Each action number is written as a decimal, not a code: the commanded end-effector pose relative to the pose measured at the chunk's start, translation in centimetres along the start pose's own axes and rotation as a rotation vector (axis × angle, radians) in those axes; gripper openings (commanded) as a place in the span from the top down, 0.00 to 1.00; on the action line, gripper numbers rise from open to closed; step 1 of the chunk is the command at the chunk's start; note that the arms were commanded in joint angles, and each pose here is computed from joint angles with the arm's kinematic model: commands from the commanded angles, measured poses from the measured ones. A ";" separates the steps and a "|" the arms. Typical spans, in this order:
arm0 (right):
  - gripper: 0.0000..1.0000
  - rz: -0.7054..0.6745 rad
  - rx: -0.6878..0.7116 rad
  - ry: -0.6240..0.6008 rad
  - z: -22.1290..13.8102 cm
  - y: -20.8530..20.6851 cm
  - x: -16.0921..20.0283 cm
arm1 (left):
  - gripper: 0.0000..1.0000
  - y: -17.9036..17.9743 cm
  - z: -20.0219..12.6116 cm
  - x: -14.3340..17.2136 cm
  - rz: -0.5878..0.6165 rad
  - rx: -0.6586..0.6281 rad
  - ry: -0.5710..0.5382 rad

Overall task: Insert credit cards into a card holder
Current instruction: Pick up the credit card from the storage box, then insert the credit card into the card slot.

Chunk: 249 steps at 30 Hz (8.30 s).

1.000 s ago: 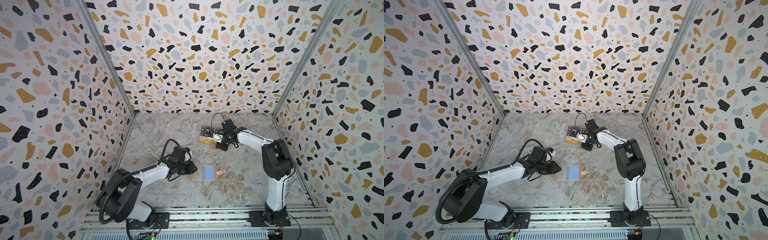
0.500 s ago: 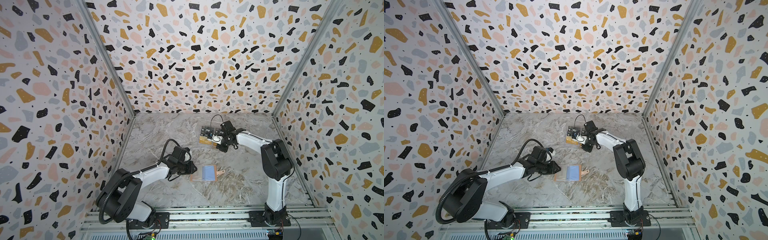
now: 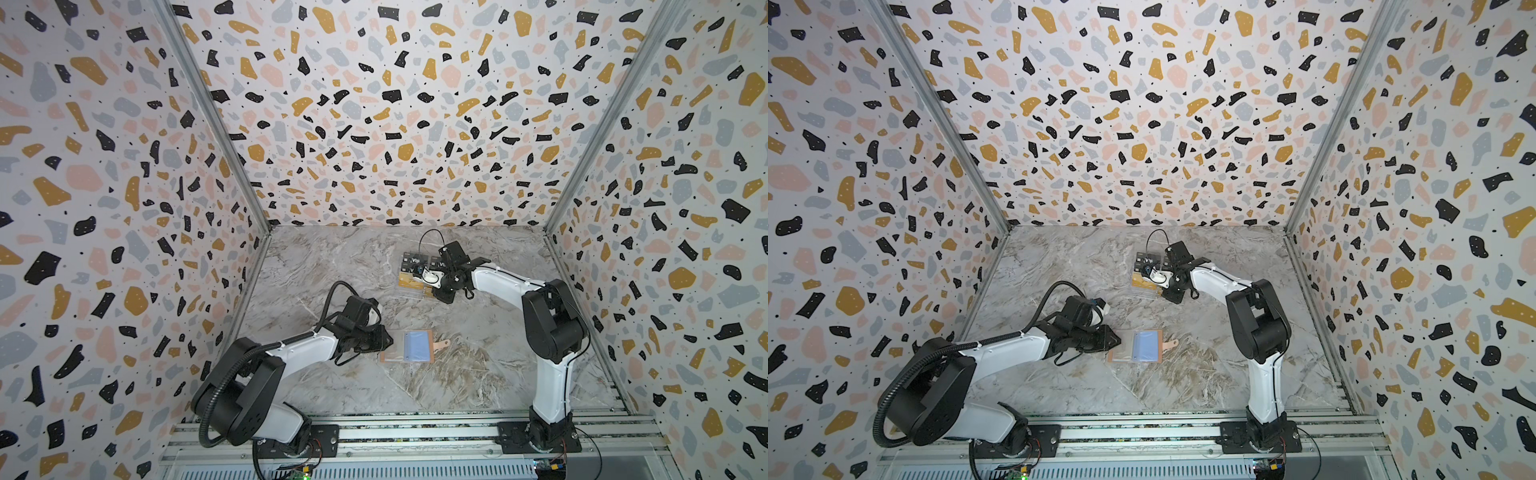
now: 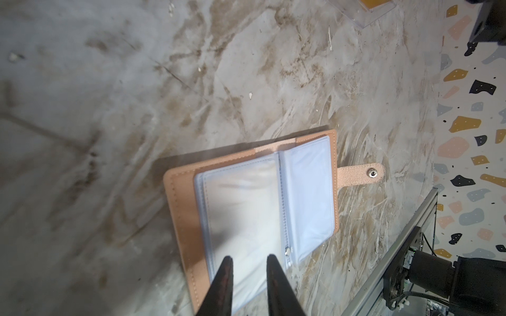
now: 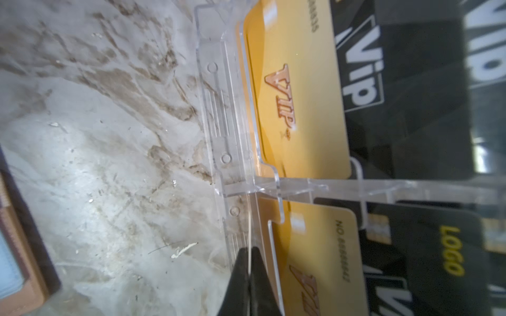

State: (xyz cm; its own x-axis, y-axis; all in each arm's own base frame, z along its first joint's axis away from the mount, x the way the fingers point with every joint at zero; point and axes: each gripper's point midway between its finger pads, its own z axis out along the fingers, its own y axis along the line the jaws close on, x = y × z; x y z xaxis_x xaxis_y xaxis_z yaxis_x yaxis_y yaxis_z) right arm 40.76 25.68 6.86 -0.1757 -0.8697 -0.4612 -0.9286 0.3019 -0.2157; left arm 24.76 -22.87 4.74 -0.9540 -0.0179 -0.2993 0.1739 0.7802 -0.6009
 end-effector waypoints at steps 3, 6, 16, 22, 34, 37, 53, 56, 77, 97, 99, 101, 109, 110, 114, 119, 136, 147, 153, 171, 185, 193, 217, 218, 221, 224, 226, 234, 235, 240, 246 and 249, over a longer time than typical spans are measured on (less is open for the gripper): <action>1.00 -0.029 0.057 -0.079 -3.4 -0.8 -2.5 | 0.75 0.0 0.0 -0.3 -0.003 0.009 -0.024; 1.00 -0.027 0.061 -0.098 -4.1 -0.7 -3.2 | 0.75 0.2 -0.1 -0.1 -0.005 0.009 -0.026; 1.00 0.080 0.032 -0.291 -7.5 2.3 -8.3 | 0.75 0.4 -2.2 -3.1 0.015 -0.072 -0.193; 1.00 0.359 -0.158 -0.454 -9.2 7.0 -11.2 | 0.74 1.3 -4.2 -4.0 0.015 -0.128 -0.320; 1.00 0.867 -0.473 -0.568 -10.0 13.6 -10.2 | 0.73 1.9 -4.1 -3.4 0.002 -0.145 -0.378; 1.00 0.873 -0.457 -0.529 -9.3 14.6 -10.1 | 0.73 1.1 -3.8 -3.5 -0.007 -0.100 -0.376; 1.00 1.342 -0.526 -0.614 -7.6 16.5 -6.0 | 0.74 0.1 -3.2 -1.6 0.073 -0.115 -0.279; 1.00 1.380 -0.537 -0.625 -7.1 16.7 -5.8 | 0.76 0.0 -3.0 -1.4 0.074 -0.113 -0.260; 1.00 1.351 -0.491 -0.575 -3.9 13.9 -4.5 | 0.81 -0.6 -1.5 -0.5 0.062 0.002 -0.251; 1.00 1.399 -0.482 -0.565 -3.5 14.1 -4.0 | 0.83 -0.7 -0.7 -1.0 0.156 -0.061 -0.179; 1.00 1.400 -0.472 -0.562 -3.4 14.1 -4.0 | 0.85 -0.9 -0.4 -1.0 0.161 -0.049 -0.171; 1.00 1.397 -0.478 -0.558 -3.2 14.3 -4.0 | 0.89 -1.0 0.1 -0.8 0.154 -0.034 -0.151; 1.00 1.389 -0.482 -0.560 -2.9 14.7 -3.3 | 0.93 -0.2 1.1 -0.5 0.139 -0.058 -0.128; 1.00 1.393 -0.477 -0.557 -2.7 14.7 -3.1 | 0.93 0.0 1.1 -0.4 0.136 -0.064 -0.123; 1.00 1.391 -0.486 -0.542 -2.0 14.8 -3.1 | 0.93 1.1 1.4 0.3 0.120 -0.099 -0.105; 1.00 1.406 -0.507 -0.542 -1.7 15.2 -2.9 | 0.93 1.8 1.5 1.1 0.107 -0.109 -0.088; 1.00 1.408 -0.544 -0.530 -1.8 16.6 -3.0 | 0.93 2.2 1.4 1.9 0.090 -0.107 -0.088; 1.00 1.435 -0.548 -0.491 -1.6 17.7 -2.1 | 0.93 2.2 1.4 2.0 0.080 -0.099 -0.089; 1.00 1.415 -0.537 -0.480 -1.9 18.0 -1.9 | 0.92 2.2 1.3 2.0 0.079 -0.100 -0.091; 1.00 1.399 -0.545 -0.452 -2.0 18.6 -1.4 | 0.91 2.2 1.2 1.9 0.078 -0.107 -0.089; 1.00 1.393 -0.563 -0.427 -1.5 18.9 -1.6 | 0.91 2.1 1.3 1.8 0.080 -0.109 -0.083; 1.00 1.392 -0.542 -0.396 -1.1 19.0 -1.2 | 0.91 2.1 1.3 1.8 0.079 -0.110 -0.082; 1.00 1.322 -0.596 -0.472 -1.2 18.5 -3.3 | 0.90 2.3 1.3 2.0 0.081 -0.114 -0.074; 1.00 1.315 -0.599 -0.479 -1.3 18.5 -3.5 | 0.90 2.3 1.3 2.1 0.081 -0.113 -0.072; 1.00 1.306 -0.593 -0.485 -1.1 18.4 -3.5 | 0.90 2.2 1.3 2.0 0.083 -0.113 -0.073; 1.00 1.301 -0.585 -0.499 -1.1 18.2 -3.6 | 0.90 2.2 1.3 2.0 0.083 -0.113 -0.072; 1.00 1.300 -0.585 -0.508 -1.1 18.1 -3.6 | 0.90 2.2 1.2 2.0 0.082 -0.113 -0.072; 1.00 1.301 -0.586 -0.536 -0.9 18.1 -3.4 | 0.90 2.3 1.2 2.1 0.082 -0.117 -0.068; 1.00 1.300 -0.586 -0.538 -0.9 18.1 -3.4 | 0.90 2.3 1.2 2.1 0.083 -0.116 -0.067; 1.00 1.308 -0.589 -0.545 -0.8 18.1 -3.3 | 0.90 2.3 1.2 2.1 0.083 -0.118 -0.066; 1.00 1.332 -0.598 -0.569 -0.6 18.0 -3.3 | 0.90 2.2 1.2 2.1 0.081 -0.116 -0.067; 1.00 1.335 -0.594 -0.571 -0.5 17.9 -3.3 | 0.90 2.2 1.1 2.1 0.082 -0.116 -0.067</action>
State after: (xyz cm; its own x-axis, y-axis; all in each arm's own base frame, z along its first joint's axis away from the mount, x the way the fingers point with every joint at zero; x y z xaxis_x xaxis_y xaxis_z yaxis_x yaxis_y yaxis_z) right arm 24.23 33.54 4.16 -0.9405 0.1674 -0.2956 -0.2056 0.4121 0.8876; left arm 24.51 -22.60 2.95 -0.8981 -0.0173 -0.4394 0.2347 0.8262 -0.5122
